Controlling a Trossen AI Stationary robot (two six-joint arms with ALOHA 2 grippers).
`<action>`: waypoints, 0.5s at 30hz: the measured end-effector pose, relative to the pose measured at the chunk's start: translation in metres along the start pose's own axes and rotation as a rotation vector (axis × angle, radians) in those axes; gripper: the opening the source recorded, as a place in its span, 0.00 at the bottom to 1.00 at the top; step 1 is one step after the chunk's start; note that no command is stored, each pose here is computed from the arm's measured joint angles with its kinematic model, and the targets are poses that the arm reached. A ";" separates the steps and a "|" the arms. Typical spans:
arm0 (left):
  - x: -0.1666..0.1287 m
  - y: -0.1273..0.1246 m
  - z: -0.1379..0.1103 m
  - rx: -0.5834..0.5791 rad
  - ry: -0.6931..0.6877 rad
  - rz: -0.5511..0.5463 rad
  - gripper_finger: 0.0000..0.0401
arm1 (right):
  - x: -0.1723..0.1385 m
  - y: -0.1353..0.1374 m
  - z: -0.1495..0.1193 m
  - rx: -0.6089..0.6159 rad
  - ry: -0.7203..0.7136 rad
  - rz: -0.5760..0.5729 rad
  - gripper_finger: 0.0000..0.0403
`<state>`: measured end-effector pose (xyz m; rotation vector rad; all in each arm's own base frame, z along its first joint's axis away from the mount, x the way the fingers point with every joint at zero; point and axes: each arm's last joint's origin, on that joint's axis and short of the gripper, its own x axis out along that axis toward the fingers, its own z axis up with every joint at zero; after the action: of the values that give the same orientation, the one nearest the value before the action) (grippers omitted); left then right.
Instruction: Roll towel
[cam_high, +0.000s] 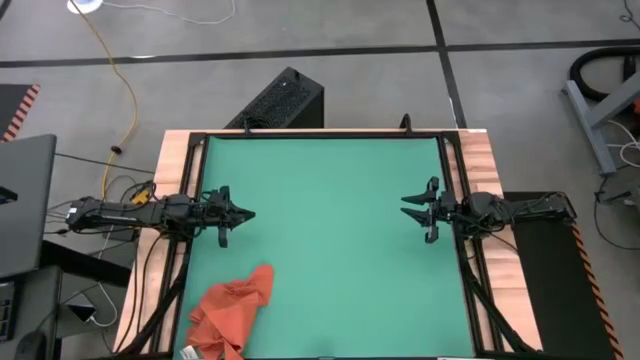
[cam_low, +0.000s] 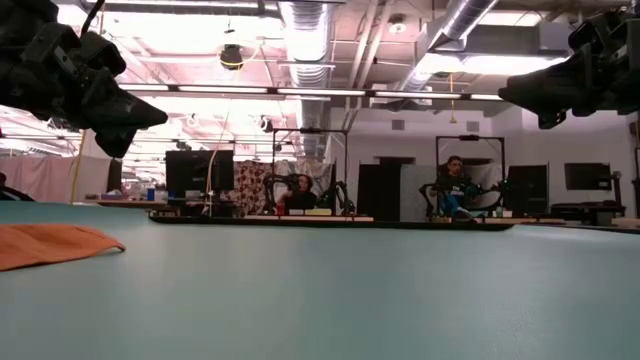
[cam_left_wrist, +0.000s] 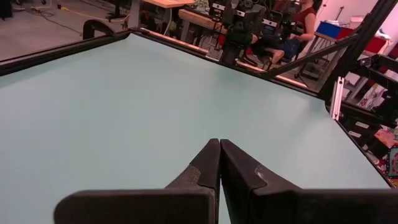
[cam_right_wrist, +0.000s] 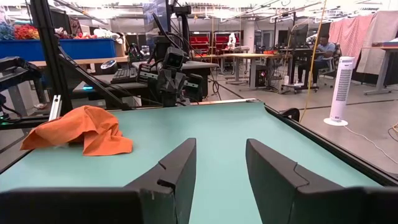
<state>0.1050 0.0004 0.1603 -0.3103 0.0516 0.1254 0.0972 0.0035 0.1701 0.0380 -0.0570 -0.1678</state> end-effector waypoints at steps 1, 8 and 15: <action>0.000 0.000 0.000 0.000 -0.001 0.000 0.00 | 0.000 0.000 0.000 0.000 0.000 0.000 0.40; 0.000 0.001 0.002 0.075 -0.032 0.044 0.00 | 0.000 0.000 0.000 0.000 0.000 0.000 0.40; 0.000 0.002 0.002 0.084 -0.043 0.090 0.00 | 0.000 0.000 0.000 0.000 0.000 0.000 0.40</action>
<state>0.1046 0.0032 0.1620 -0.2214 0.0284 0.2182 0.0971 0.0035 0.1702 0.0382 -0.0575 -0.1676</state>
